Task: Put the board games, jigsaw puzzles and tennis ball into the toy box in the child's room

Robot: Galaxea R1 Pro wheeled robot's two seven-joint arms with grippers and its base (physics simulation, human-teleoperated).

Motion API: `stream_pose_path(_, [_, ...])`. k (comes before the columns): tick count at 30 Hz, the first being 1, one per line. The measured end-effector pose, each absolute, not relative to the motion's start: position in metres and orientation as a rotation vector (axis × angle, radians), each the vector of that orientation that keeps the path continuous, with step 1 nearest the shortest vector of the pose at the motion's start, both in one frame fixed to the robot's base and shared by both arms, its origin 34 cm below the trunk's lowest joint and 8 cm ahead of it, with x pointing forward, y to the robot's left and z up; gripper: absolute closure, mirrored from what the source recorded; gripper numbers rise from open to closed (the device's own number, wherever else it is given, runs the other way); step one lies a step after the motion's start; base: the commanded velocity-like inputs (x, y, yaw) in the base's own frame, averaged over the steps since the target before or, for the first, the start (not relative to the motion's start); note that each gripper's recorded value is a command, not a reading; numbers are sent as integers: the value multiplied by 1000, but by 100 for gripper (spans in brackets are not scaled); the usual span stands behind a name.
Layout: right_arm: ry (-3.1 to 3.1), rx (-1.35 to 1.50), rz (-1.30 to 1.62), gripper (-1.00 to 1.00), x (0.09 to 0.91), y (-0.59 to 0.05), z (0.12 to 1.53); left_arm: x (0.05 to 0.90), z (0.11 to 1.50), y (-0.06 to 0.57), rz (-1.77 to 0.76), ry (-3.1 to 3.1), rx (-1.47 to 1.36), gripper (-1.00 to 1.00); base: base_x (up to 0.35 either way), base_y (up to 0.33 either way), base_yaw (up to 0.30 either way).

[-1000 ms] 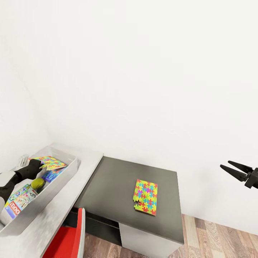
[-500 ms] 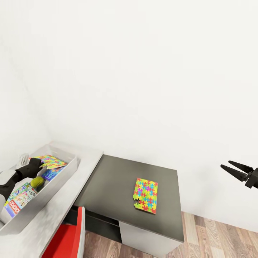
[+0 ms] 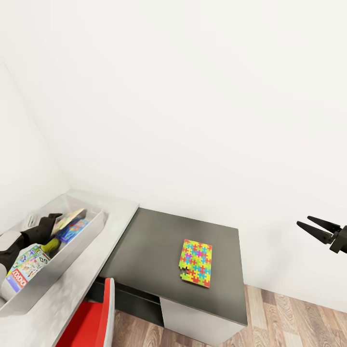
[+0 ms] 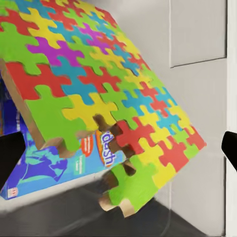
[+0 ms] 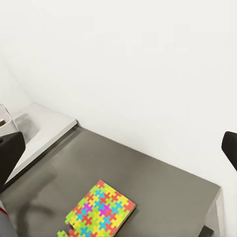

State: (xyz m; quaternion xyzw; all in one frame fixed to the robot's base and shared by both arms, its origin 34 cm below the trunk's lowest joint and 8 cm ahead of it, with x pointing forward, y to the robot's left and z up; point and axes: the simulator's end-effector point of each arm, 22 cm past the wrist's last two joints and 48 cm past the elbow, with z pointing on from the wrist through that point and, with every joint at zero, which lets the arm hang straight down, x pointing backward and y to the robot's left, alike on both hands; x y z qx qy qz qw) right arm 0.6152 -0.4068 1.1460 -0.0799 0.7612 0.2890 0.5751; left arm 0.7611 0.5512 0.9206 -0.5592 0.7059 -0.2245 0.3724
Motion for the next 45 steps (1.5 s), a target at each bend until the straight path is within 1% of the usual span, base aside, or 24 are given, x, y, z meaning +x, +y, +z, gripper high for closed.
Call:
stream_pose_path(5, [1785,-190,680,-100,615,-405,1145,748,911,556,-540,1869,-1472,-100,0,0,0])
stream_pose_path(13, [1787,-194,683,-100,616,-403,1144,742,937,565,-626,1941,-1431,-100,0,0,0])
stream_pose_path(22, [1787,-193,683,-100,616,-403,1144,768,1004,554,-729,1924,-1239,-100,0,0,0])
stream_pose_path(29, [1788,-192,678,-100,617,-403,1143,779,1081,516,-881,1851,-1007,-100,0,0,0])
stream_pose_path(31, [1783,-198,676,-100,617,-402,1143,778,1100,496,-927,1856,-921,-100,0,0,0])
stream_pose_path(36, [1792,-238,645,-100,620,-393,1132,775,1146,420,-1039,1840,-689,-100,0,0,0])
stream_pose_path(37, [1800,-243,630,-100,621,-392,1128,771,1156,392,-1069,1837,-619,-100,0,0,0])
stream_pose_path(39, [1803,-240,628,-100,623,-388,1123,766,1164,365,-1093,1835,-553,-100,0,0,0])
stream_pose_path(40, [1803,-237,631,-100,623,-387,1122,759,1173,337,-1126,1822,-496,-100,0,0,0])
stream_pose_path(41, [1802,-233,635,-100,624,-385,1121,754,1180,311,-1153,1813,-464,-100,0,0,0])
stream_pose_path(44, [1811,-219,643,-100,625,-384,1119,749,1172,260,-1212,1840,-475,-100,0,0,-95])
stream_pose_path(45, [1814,-212,647,-100,625,-384,1119,747,1165,233,-1242,1868,-483,-100,0,0,-184])
